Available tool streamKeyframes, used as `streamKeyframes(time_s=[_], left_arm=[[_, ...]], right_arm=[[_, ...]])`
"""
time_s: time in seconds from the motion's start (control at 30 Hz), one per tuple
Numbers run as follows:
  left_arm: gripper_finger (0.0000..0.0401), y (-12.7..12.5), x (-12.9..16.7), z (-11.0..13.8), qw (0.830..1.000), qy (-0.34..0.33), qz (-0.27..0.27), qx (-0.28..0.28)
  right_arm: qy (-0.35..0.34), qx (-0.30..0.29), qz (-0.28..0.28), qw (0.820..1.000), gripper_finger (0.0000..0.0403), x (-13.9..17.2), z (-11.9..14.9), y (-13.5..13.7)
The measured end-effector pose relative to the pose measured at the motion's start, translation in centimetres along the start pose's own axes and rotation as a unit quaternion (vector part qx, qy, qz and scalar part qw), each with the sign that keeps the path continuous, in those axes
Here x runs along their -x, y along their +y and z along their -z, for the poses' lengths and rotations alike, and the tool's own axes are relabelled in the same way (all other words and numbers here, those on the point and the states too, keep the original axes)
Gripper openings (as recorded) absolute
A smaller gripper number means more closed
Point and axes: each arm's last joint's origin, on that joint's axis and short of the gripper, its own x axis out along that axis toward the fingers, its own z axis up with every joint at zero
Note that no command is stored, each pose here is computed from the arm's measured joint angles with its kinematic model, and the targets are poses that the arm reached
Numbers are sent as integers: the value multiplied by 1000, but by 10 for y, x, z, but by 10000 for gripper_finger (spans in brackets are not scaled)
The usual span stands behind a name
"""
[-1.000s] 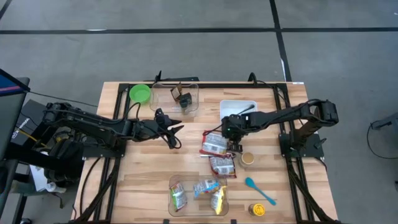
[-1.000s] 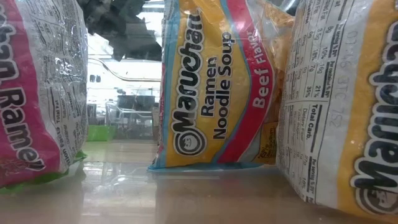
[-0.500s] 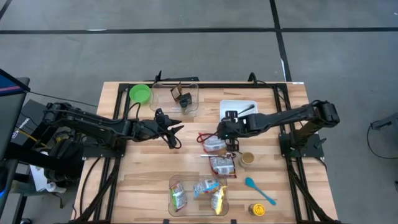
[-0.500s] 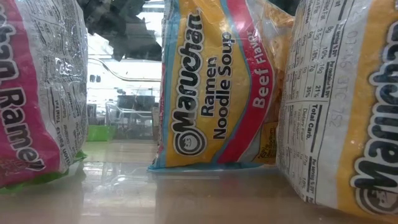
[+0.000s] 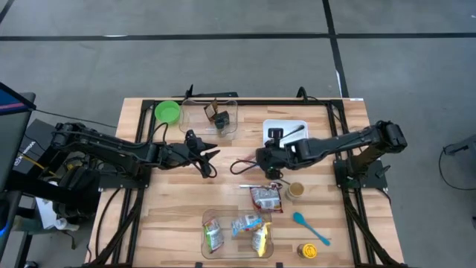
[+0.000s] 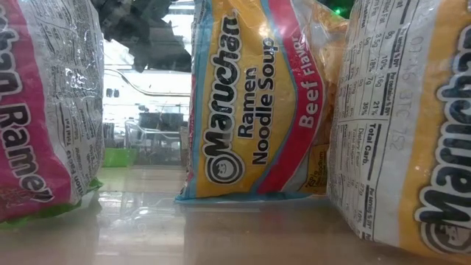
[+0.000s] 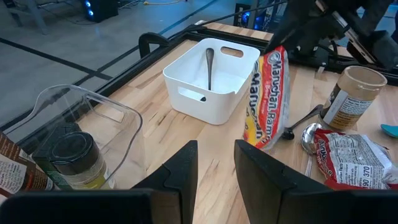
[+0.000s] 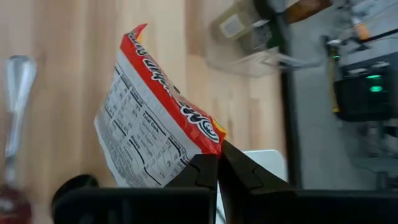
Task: Pick & Place Food Item
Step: Put the orange noodle pack into the bottom transparent bin
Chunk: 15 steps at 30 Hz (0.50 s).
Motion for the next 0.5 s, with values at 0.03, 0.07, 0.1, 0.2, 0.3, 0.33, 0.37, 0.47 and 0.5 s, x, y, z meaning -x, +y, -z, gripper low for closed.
streamKeyframes(time_s=[0.03, 0.07, 0.1, 0.2, 0.3, 0.33, 0.37, 0.47, 0.5], left_arm=[[99, 0, 0, 0, 1000, 0, 0, 0], [99, 0, 0, 0, 1000, 0, 0, 0], [99, 0, 0, 0, 1000, 0, 0, 0], [99, 0, 0, 0, 1000, 0, 0, 0], [99, 0, 0, 0, 1000, 0, 0, 1], [99, 0, 0, 0, 1000, 0, 0, 0], [99, 0, 0, 0, 1000, 0, 0, 1], [99, 0, 0, 0, 1000, 0, 0, 1], [99, 0, 0, 0, 1000, 0, 0, 1]], right_arm=[[-1, 0, 8, 1000, 0, 1, -1, 0], [-3, 0, 13, 1000, 0, 2, -1, 1], [-5, -1, 21, 1000, 0, 3, -2, 1], [-17, -6, 34, 999, 0, 5, -5, 2], [-24, -10, 41, 999, 0, 6, -7, 2], [-27, -11, 43, 999, 0, 6, -7, 3], [-29, -11, 43, 999, 0, 6, -8, 3], [-41, -17, 43, 998, 0, 7, -10, 4], [-44, -16, 43, 998, 0, 7, -11, 4]])
